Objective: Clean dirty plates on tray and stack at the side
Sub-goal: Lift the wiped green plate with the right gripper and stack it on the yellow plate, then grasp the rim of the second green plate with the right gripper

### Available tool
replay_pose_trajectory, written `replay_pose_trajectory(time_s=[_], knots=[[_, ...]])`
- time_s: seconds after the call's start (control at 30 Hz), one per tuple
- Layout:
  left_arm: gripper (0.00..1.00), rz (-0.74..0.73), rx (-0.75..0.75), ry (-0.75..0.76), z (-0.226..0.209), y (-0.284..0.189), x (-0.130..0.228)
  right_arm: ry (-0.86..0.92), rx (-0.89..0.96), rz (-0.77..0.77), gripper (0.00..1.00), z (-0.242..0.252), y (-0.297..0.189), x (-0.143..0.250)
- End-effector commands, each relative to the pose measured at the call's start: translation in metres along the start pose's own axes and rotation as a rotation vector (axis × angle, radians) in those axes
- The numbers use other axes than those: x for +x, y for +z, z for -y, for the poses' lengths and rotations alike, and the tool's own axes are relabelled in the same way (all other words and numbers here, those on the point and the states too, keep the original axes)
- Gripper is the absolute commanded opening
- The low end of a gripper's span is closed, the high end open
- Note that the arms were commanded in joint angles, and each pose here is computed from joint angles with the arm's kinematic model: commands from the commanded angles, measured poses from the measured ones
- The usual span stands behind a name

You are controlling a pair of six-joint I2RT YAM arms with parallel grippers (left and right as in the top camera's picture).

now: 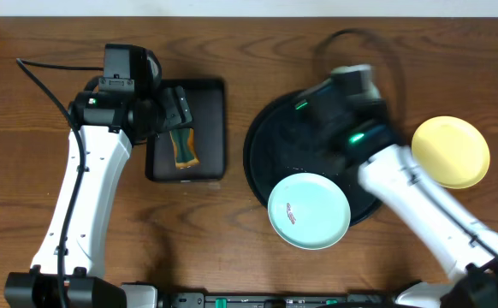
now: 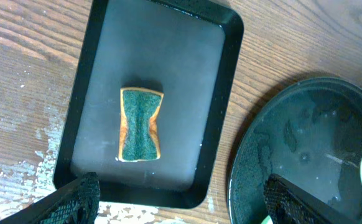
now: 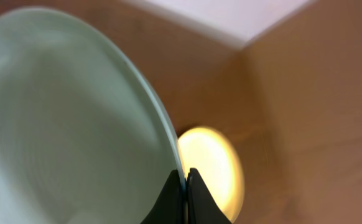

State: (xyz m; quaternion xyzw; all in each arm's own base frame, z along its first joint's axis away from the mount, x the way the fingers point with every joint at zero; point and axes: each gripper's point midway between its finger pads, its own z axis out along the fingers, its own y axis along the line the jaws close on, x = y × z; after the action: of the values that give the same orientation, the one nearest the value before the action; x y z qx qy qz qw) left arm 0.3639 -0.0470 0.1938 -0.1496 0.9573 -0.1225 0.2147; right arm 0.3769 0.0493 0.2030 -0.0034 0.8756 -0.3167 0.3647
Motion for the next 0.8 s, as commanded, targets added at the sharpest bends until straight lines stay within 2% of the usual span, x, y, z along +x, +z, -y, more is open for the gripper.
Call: replay_pose_trajectory(time_s=[0.0,0.13,0.2,0.5,0.63,0.73,0.77], knots=[[0.85,0.005,0.006,0.009,0.002,-0.002,-0.003,0.286,-0.368,-0.228,0.01,-0.018,0.024,0.025],[0.85,0.005,0.006,0.009,0.002,-0.002,-0.003,0.525,-0.591,-0.386,0.01,0.006,0.047,0.041],[0.85,0.005,0.006,0.009,0.002,-0.002,-0.003,0.638,-0.637,-0.426,0.01,0.029,0.058,0.048],[0.85,0.005,0.006,0.009,0.002,-0.002,-0.003,0.99,-0.318,-0.598,0.01,0.147,0.124,0.137],[0.85,0.005,0.006,0.009,0.002,-0.002,-0.003,1.06,-0.21,-0.67,0.01,0.166,0.141,0.178],[0.85,0.005,0.006,0.009,0.002,-0.002,-0.003,1.078,-0.198,-0.705,0.01,0.166,0.147,0.193],[0.85,0.005,0.006,0.009,0.002,-0.002,-0.003,1.075,-0.195,-0.708,0.05,0.167,0.147,0.194]])
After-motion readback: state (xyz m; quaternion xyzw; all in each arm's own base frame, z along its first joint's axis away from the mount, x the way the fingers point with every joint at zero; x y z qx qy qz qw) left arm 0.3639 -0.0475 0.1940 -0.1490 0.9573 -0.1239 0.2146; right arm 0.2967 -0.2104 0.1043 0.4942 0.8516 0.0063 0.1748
